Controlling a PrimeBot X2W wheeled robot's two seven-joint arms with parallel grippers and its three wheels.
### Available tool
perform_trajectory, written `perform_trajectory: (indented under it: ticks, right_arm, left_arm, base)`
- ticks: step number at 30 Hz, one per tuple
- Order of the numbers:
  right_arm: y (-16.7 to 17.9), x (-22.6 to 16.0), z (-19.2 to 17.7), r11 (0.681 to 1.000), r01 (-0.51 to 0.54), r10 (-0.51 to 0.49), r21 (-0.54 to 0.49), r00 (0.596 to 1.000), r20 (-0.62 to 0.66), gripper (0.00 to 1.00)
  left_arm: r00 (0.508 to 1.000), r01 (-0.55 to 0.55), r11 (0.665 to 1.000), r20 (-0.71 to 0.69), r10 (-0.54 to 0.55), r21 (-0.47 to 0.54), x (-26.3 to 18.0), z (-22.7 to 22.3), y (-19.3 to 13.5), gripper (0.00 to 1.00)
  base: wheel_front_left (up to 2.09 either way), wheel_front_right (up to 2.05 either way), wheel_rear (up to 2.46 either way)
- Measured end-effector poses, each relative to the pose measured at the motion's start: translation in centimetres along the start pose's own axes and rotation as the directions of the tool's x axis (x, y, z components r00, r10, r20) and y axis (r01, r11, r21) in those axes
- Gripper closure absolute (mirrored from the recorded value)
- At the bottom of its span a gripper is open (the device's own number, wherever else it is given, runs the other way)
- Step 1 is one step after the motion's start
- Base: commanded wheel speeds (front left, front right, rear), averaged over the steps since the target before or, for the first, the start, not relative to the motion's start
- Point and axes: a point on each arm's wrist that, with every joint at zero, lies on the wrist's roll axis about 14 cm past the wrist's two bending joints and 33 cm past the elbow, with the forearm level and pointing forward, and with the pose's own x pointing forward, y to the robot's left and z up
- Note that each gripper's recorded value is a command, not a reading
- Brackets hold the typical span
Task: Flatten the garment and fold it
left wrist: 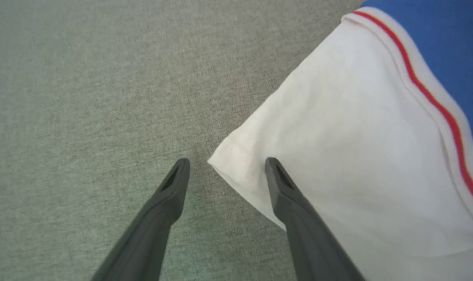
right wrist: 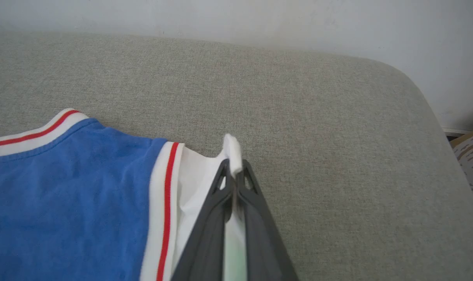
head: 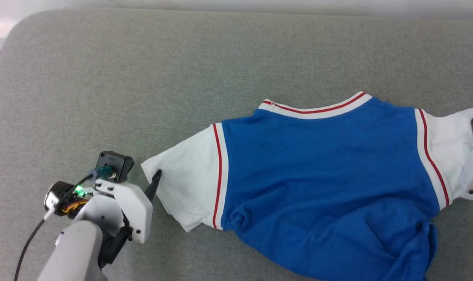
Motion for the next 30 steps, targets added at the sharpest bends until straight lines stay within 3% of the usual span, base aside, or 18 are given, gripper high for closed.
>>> perform_trajectory:
  ticks: [8, 9, 10, 17, 23, 26, 30]
  right_arm:
    - [0.1, 0.6, -0.4, 1.0, -0.011, 0.011, -0.001, 1.0, -0.023, 1.0]
    - [0.1, 0.6, -0.5, 1.0, -0.012, 0.012, -0.002, 0.999, -0.03, 1.0]
    - [0.1, 0.7, -0.7, 1.0, -0.013, 0.013, -0.002, 0.999, -0.035, 1.0]
    - [-0.1, 0.5, 0.0, 1.0, -0.01, 0.01, -0.014, 1.0, -0.016, 1.0]
    - [0.3, -0.3, 2.4, 1.0, -0.017, 0.018, -0.015, 0.996, 0.085, 1.0]
    - [1.1, -1.0, 4.4, 0.999, -0.039, 0.042, -0.02, 0.987, 0.155, 1.0]
    - [2.8, -2.4, 7.9, 0.996, -0.077, 0.088, -0.054, 0.963, 0.253, 1.0]
  left_arm:
    - [0.985, 0.099, 0.995, -0.14, -0.097, 0.008, 1.2, -1.1, -1.0, 0.0]
    - [0.98, 0.116, 0.993, -0.161, -0.113, 0.007, 1.3, -1.3, -1.2, 0.36]
    - [0.968, 0.153, 0.988, -0.196, -0.154, -0.022, 1.3, -1.5, -1.8, 0.98]
    - [0.96, 0.212, 0.975, -0.171, -0.22, -0.066, 1.0, -0.8, -3.1, 1.0]
    - [0.984, 0.139, 0.982, 0.134, -0.122, -0.129, 1.0, 4.2, -2.2, 1.0]
    - [0.956, 0.104, 0.977, 0.289, -0.046, -0.188, 0.3, 7.6, -0.8, 1.0]
    - [0.884, 0.055, 0.986, 0.467, 0.026, -0.158, -1.6, 13.3, 1.1, 1.0]
  base:
    - [0.0, 0.0, 0.0]
    - [0.0, 0.0, 0.0]
    - [0.0, 0.0, 0.0]
    - [0.0, 0.0, 0.0]
    - [0.0, 0.0, 0.0]
    - [0.0, 0.0, 0.0]
    - [0.0, 0.0, 0.0]
